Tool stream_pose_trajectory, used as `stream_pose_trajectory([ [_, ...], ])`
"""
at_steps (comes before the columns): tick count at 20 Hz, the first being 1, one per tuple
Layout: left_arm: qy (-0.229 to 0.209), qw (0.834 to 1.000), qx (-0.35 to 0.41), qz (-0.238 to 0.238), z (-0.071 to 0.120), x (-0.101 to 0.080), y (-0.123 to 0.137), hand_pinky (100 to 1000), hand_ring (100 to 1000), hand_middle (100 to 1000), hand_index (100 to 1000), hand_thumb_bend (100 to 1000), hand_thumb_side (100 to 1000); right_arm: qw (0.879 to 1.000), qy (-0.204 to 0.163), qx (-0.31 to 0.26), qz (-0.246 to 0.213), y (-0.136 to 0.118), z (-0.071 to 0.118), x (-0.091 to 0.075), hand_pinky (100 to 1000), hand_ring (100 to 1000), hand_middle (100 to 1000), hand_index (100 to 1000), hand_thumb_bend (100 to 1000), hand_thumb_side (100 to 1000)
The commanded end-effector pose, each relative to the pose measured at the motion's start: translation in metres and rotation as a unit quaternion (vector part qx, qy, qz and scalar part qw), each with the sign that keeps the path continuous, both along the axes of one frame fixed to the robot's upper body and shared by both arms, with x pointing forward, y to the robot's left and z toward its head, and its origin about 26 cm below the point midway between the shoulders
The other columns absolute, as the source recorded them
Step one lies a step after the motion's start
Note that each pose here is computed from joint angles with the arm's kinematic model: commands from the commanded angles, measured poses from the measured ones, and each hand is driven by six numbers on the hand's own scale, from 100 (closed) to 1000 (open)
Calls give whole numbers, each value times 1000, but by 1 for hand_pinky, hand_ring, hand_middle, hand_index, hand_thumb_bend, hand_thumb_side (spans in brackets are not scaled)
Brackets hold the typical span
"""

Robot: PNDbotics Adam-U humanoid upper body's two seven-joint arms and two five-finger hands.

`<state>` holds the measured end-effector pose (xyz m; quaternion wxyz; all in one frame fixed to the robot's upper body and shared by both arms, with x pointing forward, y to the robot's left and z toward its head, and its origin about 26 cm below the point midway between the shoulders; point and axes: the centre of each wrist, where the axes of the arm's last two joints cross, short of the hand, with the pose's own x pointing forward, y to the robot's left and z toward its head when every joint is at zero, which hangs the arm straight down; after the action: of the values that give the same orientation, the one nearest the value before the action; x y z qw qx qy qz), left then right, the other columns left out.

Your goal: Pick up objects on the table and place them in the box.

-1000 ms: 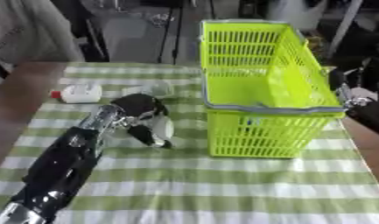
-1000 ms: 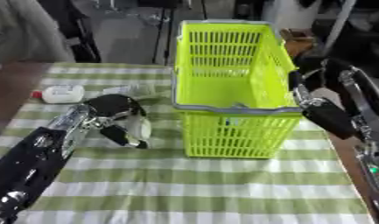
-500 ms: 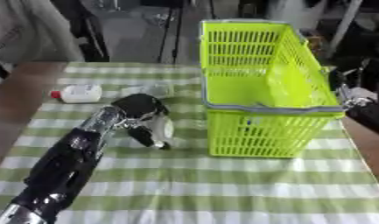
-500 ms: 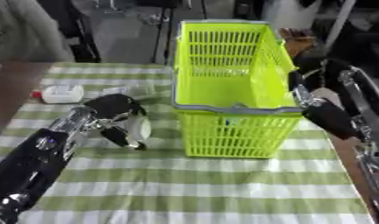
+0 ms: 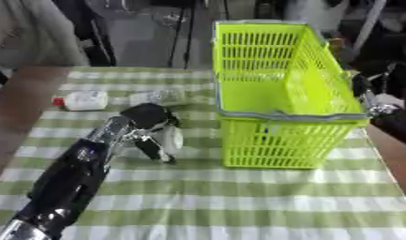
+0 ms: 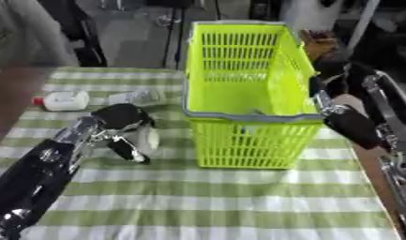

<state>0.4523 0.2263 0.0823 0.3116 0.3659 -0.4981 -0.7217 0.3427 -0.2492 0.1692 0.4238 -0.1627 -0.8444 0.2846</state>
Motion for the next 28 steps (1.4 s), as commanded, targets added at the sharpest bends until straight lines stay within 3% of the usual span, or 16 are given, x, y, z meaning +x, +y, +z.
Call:
stream_pose_trajectory([
  [1, -17, 1000, 4, 7, 9, 3, 2, 824, 764, 460, 724, 769, 451, 1000, -11, -3, 2, -1, 8, 0, 564, 550, 616, 781, 249, 560],
  [2, -18, 1000, 5, 10, 8, 3, 3, 803, 734, 413, 636, 724, 364, 1000, -11, -2, 2, -1, 8, 0, 564, 550, 616, 781, 247, 560],
  [3, -18, 1000, 7, 12, 8, 3, 3, 803, 734, 413, 636, 724, 364, 1000, -11, -2, 2, -1, 8, 0, 564, 550, 616, 781, 247, 560],
  [4, -19, 1000, 8, 15, 8, 3, 4, 788, 701, 390, 605, 681, 301, 1000, -11, -2, 2, -1, 7, 0, 564, 550, 616, 781, 246, 560],
  [9, -18, 1000, 5, 24, 6, 3, 5, 750, 630, 365, 562, 644, 284, 1000, -11, -1, 2, -1, 7, 0, 564, 550, 616, 781, 244, 561],
  [12, -14, 999, -3, 30, 6, 2, 7, 683, 542, 322, 521, 608, 322, 1000, -11, -1, 1, -2, 7, 0, 564, 550, 616, 782, 240, 561],
  [15, 1, 1000, -11, 29, 15, 2, 9, 668, 522, 324, 518, 567, 348, 1000, -11, -1, 0, -2, 7, 0, 564, 550, 616, 782, 240, 561],
  [18, 24, 999, -22, 25, 34, 3, 13, 665, 528, 322, 516, 506, 376, 1000, -10, -2, -1, -3, 7, 0, 564, 550, 616, 782, 239, 561],
  [21, 48, 998, -33, 23, 56, 3, 17, 665, 528, 322, 516, 506, 376, 1000, -10, -2, -2, -3, 6, 0, 564, 550, 616, 782, 239, 561],
  [23, 52, 997, -52, 23, 77, 4, 25, 651, 522, 317, 512, 432, 402, 1000, -8, -2, -4, -4, 5, 0, 564, 551, 616, 782, 238, 561],
  [25, 56, 995, -77, 24, 100, 3, 34, 649, 519, 317, 512, 424, 395, 1000, -8, -2, -6, -5, 5, 0, 564, 551, 616, 782, 238, 561],
  [28, 60, 993, -101, 27, 119, 1, 37, 642, 514, 315, 510, 399, 394, 1000, -7, -3, -6, -5, 4, 0, 564, 551, 617, 782, 237, 561],
])
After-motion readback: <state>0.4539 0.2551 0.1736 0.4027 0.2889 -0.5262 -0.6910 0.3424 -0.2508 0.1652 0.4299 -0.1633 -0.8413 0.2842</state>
